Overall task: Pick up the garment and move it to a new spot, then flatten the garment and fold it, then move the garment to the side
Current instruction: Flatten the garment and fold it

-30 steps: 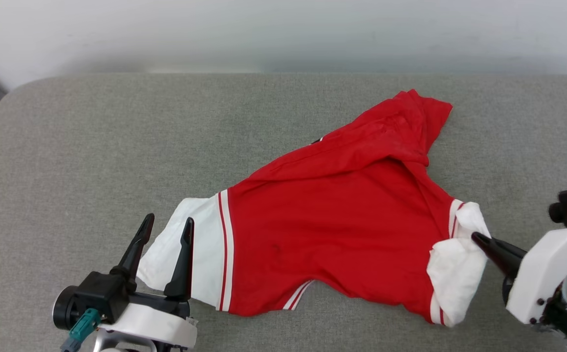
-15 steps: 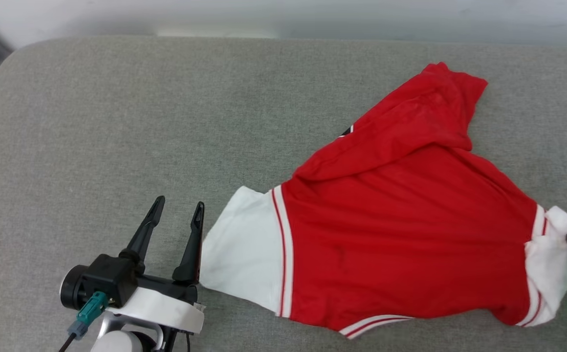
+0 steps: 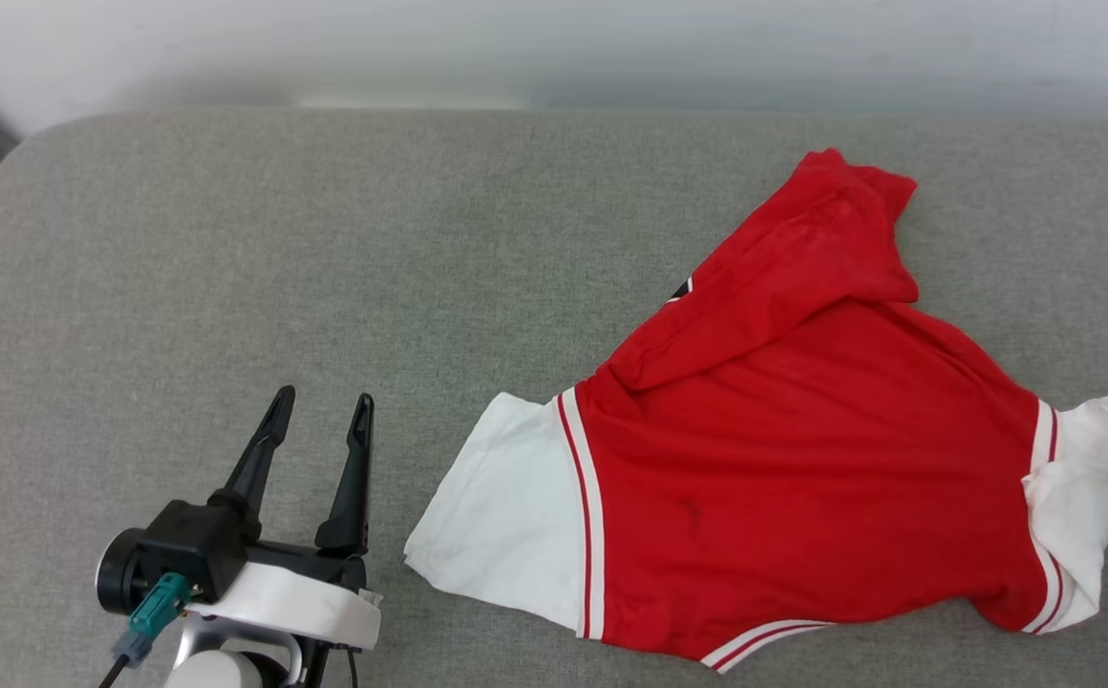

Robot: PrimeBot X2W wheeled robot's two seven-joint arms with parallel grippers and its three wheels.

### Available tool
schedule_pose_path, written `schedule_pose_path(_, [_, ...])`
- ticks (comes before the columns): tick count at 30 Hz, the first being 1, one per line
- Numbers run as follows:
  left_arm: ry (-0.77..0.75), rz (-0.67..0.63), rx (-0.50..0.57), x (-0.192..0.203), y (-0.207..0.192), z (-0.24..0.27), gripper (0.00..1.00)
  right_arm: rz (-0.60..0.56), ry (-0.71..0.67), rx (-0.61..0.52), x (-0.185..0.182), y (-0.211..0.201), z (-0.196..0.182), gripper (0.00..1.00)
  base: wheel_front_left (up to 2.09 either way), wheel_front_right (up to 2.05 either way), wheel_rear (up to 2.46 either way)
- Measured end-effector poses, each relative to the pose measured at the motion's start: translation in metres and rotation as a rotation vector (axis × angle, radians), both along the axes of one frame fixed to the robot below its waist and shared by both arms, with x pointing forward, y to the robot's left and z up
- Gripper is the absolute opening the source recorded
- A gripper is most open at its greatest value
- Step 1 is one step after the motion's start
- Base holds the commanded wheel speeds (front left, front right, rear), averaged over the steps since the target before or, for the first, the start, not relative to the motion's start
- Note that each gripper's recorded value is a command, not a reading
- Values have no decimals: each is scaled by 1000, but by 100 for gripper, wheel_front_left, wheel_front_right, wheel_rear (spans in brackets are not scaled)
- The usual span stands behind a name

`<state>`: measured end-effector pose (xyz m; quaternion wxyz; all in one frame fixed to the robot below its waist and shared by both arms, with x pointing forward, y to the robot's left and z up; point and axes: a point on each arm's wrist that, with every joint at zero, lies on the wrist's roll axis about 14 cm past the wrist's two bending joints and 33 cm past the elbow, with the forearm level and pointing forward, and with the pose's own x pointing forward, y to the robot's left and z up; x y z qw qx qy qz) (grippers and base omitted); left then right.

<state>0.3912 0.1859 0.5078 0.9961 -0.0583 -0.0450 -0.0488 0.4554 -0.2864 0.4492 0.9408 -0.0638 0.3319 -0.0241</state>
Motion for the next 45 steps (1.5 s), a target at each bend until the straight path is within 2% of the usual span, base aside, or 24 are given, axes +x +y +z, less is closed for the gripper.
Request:
schedule_pose_path(8, [-58, 9, -26, -9, 1, 20, 100, 86, -379, 72, 8, 35, 83, 100, 0, 0, 0])
schedule_pose_path(13, [-86, 16, -38, -14, 4, 29, 100, 131, -542, 142, -8, 63, 104, 100, 0, 0, 0])
schedule_pose_path(20, [-102, 22, -49, -22, 5, 35, 100, 148, -704, 226, -35, 89, 109, 100, 0, 0, 0])
schedule_pose_path(26, [-81, 5, -56, -26, 1, 29, 100, 109, -740, 292, -51, 98, 98, 100, 0, 0, 0])
schedule_pose_path(28, [-80, -2, -104, -26, -2, 29, 100, 106, -744, 298, -51, 99, 97, 100, 0, 0, 0])
schedule_pose_path(30, [-65, -27, -82, -25, -4, 25, 100, 103, -742, 298, -51, 98, 96, 100, 0, 0, 0])
schedule_pose_path(38, [346, -183, 3, -27, -27, -26, 100, 82, -726, 272, -44, 89, 91, 100, 0, 0, 0])
schedule_pose_path(42, [561, -233, 87, -37, -30, -48, 100, 83, -701, 269, -40, 91, 81, 100, 0, 0, 0])
schedule_pose_path(45, [675, -257, 85, -41, -35, -61, 100, 82, -681, 274, -36, 93, 74, 100, 0, 0, 0])
